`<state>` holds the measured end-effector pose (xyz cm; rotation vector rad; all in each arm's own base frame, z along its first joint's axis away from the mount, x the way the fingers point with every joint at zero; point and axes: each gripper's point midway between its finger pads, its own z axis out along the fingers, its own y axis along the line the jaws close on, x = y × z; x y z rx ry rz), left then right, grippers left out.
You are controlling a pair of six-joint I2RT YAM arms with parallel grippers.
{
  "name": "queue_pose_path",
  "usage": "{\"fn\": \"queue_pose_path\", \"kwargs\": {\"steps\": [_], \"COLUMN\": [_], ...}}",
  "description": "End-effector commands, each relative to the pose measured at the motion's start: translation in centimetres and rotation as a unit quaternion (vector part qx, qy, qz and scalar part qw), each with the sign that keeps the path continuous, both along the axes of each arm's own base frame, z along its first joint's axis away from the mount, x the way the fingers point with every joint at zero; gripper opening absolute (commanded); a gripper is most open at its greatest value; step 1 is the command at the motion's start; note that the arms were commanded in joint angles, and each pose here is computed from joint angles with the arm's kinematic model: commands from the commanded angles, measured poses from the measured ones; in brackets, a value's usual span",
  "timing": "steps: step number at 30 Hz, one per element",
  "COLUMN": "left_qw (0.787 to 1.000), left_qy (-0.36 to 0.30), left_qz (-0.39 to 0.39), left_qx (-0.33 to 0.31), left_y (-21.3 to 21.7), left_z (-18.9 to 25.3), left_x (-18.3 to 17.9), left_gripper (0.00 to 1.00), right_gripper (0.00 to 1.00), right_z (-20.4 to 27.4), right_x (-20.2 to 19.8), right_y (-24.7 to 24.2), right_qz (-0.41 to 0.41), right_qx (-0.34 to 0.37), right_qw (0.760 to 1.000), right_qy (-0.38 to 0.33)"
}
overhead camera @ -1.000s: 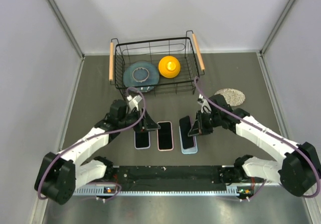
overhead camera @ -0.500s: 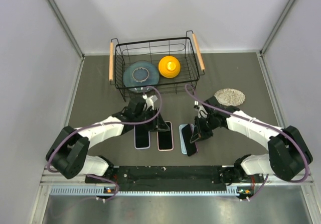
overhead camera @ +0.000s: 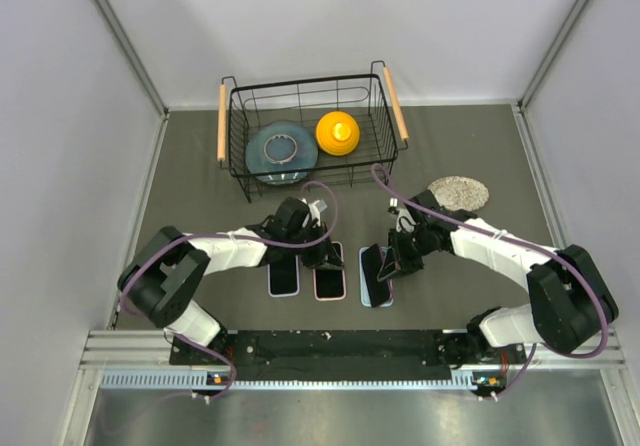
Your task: Put the phone into the phone case
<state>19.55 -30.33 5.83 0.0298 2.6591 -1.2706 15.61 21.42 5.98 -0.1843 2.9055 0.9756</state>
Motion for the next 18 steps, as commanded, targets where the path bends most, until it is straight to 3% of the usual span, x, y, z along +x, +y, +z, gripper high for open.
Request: {"fn": "queue_pose_path", "kwargs": {"steps": [1,18], "left_qw": [0.999,1.0], "left_qy": [-0.028,0.003], "left_qz": [-0.006,-0.016], "left_qx": [-0.027,0.026], "left_y": [-2.3,-3.5], "left_z": [1.5,-1.9], "left_x": [1.0,-0.1], "left_gripper": [0.06,0.0], "right_gripper": [0.0,0.0], "right_z": [1.6,-0.8], "right_x": [1.4,1.5], "right_y": [1.2,0.5], "right_qz": [-0.002,-0.026], "right_qx": [0.041,0.041], "right_qw": [0.999,0.999], "right_qy": [-0.026,-0.013]}}
